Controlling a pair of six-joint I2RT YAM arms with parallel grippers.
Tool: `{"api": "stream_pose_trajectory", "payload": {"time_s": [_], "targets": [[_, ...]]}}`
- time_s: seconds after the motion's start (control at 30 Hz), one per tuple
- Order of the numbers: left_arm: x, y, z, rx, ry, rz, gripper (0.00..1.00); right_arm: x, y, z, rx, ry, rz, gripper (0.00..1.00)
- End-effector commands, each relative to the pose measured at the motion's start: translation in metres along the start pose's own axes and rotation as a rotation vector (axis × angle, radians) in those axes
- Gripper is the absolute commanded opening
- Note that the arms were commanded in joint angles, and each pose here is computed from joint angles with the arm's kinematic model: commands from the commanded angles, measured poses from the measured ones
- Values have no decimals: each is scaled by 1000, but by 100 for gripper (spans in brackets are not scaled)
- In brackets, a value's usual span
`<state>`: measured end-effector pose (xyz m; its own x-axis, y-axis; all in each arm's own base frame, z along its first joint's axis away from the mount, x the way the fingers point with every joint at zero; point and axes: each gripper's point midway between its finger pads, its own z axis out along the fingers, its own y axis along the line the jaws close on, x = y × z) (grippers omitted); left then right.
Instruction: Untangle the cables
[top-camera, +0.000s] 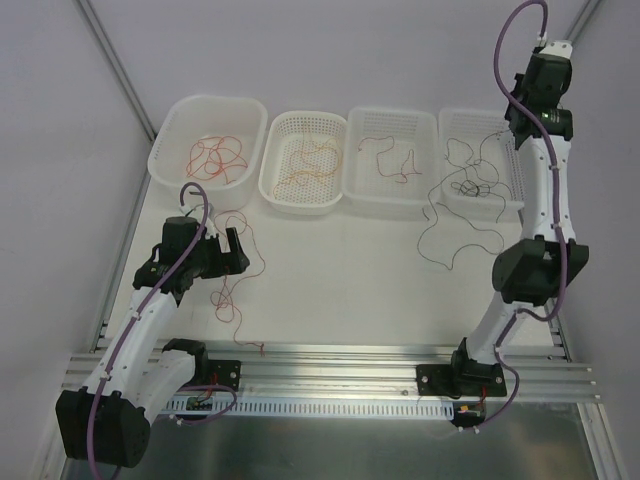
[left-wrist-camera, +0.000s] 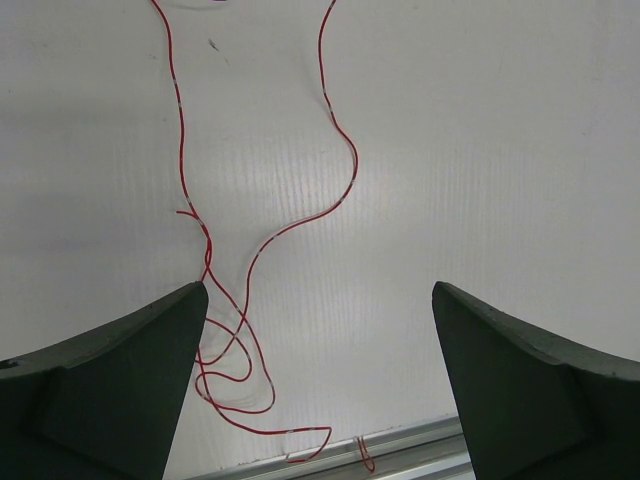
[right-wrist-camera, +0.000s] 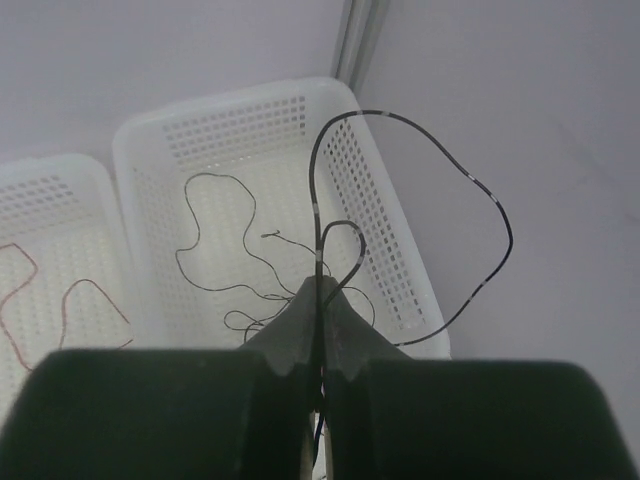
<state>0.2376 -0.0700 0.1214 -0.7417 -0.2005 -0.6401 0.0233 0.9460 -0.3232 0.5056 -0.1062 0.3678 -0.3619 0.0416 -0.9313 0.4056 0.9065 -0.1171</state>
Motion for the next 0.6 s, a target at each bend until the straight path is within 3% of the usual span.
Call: {"api": "stream_pose_trajectory", "payload": {"time_s": [0.0,0.1,0.13,0.17,0.2,0.3,0.47,0.57], "targets": [[-3,-1,4,15,-15,32,97,0,5,48,-36,-21,-17,1],[-3,2,5,-1,-15,32,96,25,8,84,-32,30,-22,14],[-3,3,7,-6,-8,32,96,30,10,90,-40,41,-16,34],[-2,4,8,-12,-5,32,96,35,10,94,-44,52,-7,45],[-3,4,8,-12,-4,33,97,40,11,96,-53,63,8,67],[0,5,11,-13,15,30,96,47,19,90,-103,88,14,89],[-2,2,9,-3,5,26,97,56,35,40,-215,141,-8,93],[-3,1,7,5,-7,30,97,91,56,0,-308,231,-54,93]]}}
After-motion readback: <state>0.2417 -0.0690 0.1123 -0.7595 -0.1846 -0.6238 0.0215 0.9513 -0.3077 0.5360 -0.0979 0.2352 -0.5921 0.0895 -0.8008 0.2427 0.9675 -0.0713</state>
